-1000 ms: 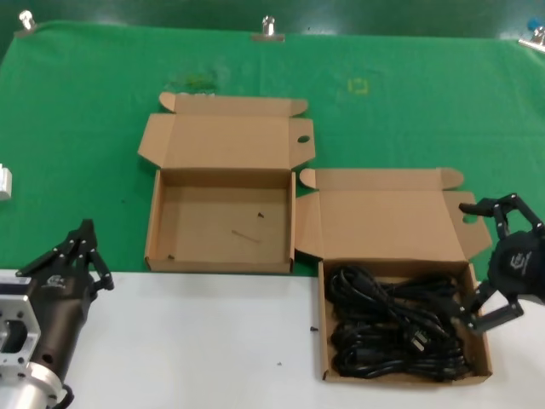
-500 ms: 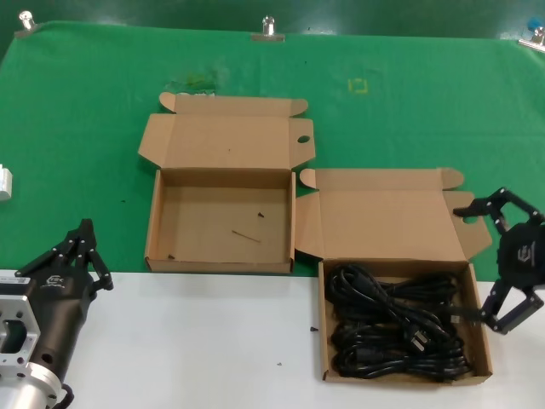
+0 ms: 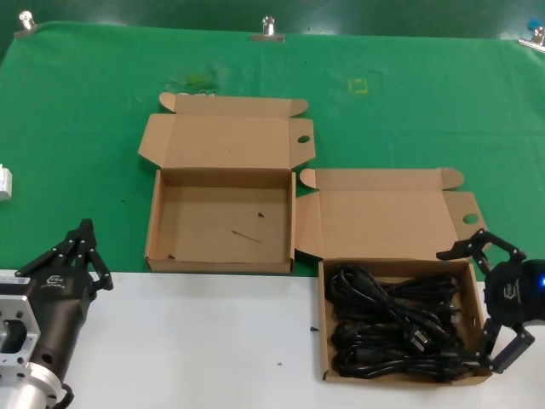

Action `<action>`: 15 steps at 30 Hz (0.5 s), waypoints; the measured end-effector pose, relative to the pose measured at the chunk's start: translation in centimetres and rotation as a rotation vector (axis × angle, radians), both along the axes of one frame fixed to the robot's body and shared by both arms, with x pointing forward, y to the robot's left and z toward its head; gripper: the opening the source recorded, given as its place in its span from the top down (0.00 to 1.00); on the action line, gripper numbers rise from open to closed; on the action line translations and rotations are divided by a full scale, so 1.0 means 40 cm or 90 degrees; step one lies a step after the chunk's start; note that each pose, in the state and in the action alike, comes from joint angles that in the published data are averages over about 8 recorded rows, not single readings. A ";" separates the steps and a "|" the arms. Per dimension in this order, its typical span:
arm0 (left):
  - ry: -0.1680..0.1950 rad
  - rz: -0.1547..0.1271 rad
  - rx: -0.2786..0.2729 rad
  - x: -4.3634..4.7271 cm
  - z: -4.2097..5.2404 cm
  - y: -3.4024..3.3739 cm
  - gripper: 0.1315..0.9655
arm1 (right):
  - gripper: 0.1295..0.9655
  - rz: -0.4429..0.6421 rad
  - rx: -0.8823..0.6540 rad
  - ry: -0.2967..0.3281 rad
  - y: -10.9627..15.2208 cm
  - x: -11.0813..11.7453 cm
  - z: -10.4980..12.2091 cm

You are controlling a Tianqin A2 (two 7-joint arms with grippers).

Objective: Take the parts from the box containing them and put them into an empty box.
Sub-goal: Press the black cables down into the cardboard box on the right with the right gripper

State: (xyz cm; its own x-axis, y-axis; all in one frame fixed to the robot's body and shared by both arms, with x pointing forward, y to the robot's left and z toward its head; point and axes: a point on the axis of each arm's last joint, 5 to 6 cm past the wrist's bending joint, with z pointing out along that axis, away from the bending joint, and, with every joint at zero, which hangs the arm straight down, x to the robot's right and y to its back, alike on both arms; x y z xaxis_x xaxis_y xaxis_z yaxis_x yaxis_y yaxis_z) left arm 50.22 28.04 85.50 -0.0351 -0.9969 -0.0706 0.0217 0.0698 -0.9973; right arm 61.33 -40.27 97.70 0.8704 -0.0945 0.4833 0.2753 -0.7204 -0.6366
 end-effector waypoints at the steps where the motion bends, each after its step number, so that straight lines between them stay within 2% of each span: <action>1: 0.000 0.000 0.000 0.000 0.000 0.000 0.99 | 0.00 0.001 0.000 0.003 0.000 0.002 -0.006; 15: 0.000 0.000 0.000 0.000 0.000 0.000 0.99 | 0.00 -0.018 0.048 0.001 0.027 0.086 -0.077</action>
State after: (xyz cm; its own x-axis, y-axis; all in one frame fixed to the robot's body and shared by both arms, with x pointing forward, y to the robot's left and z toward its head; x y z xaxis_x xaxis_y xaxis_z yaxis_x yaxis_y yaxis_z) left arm 50.22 28.04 85.50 -0.0351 -0.9969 -0.0706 0.0217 0.0699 -0.9973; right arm 64.78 -39.18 94.62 0.8675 -0.1545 0.4728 0.2549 -0.6781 -0.6893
